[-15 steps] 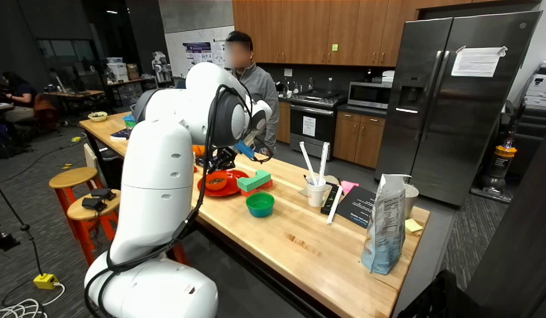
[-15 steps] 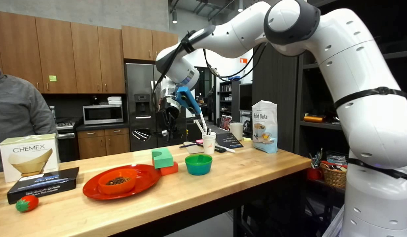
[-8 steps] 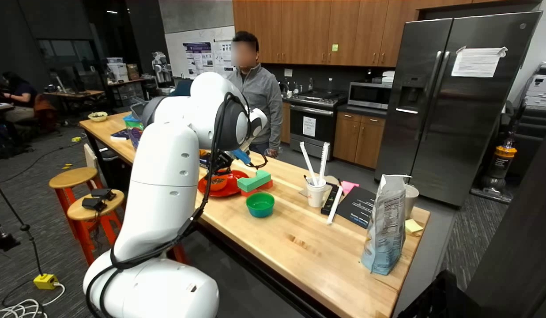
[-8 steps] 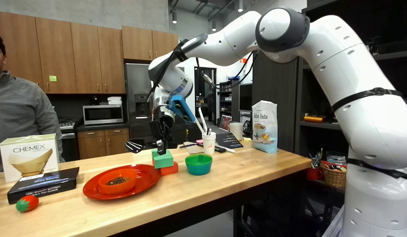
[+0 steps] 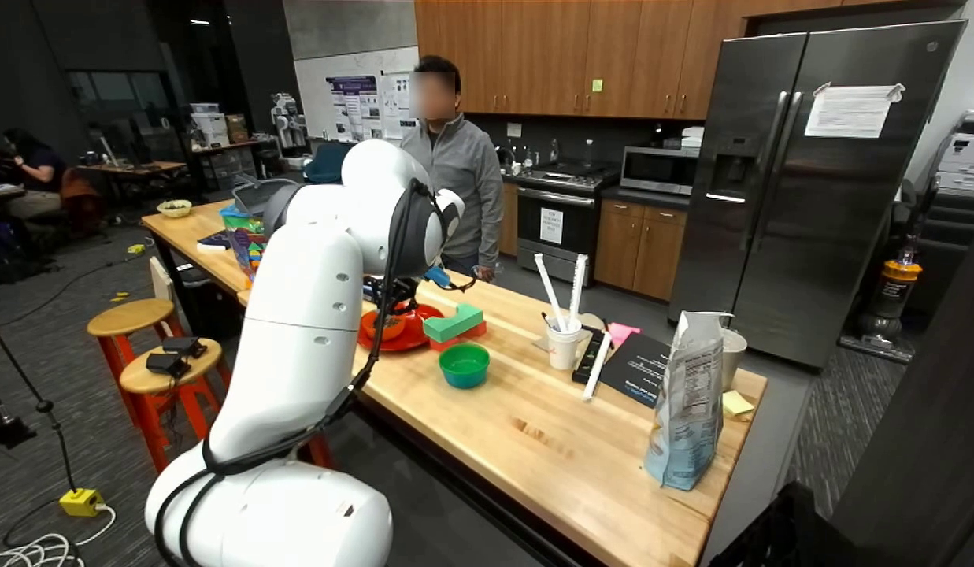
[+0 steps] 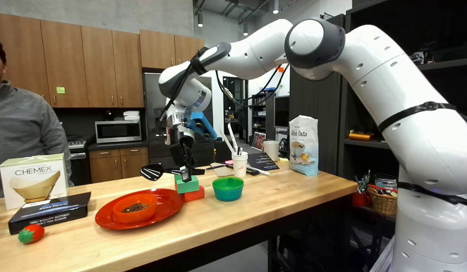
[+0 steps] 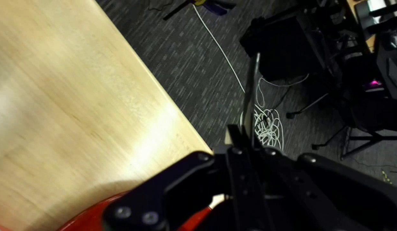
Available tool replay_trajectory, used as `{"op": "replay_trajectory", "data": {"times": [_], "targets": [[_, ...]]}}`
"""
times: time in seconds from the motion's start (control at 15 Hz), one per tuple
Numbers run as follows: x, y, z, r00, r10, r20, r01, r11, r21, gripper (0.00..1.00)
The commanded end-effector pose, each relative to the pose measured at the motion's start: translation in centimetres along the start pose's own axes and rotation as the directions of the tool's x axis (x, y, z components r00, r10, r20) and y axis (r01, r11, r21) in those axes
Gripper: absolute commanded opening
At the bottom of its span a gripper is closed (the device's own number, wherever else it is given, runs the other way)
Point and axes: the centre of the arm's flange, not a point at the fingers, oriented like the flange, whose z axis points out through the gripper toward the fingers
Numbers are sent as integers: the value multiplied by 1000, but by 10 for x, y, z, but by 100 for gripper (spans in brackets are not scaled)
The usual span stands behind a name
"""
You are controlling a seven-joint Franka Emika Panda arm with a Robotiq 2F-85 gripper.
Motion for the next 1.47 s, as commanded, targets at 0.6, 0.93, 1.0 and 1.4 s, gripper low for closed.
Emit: {"op": "replay_trajectory", "data": {"times": [0.6,0.93,1.0,1.4], "targets": [[28,-27,-10,988,-76,136,108,965,-240,1],[25,-25,0,988,-86,127,112,970,-217,4],[25,-25,0,988,-86,127,112,970,-217,1],[23,-29,19,982,-30,188,93,937,-335,1]]}}
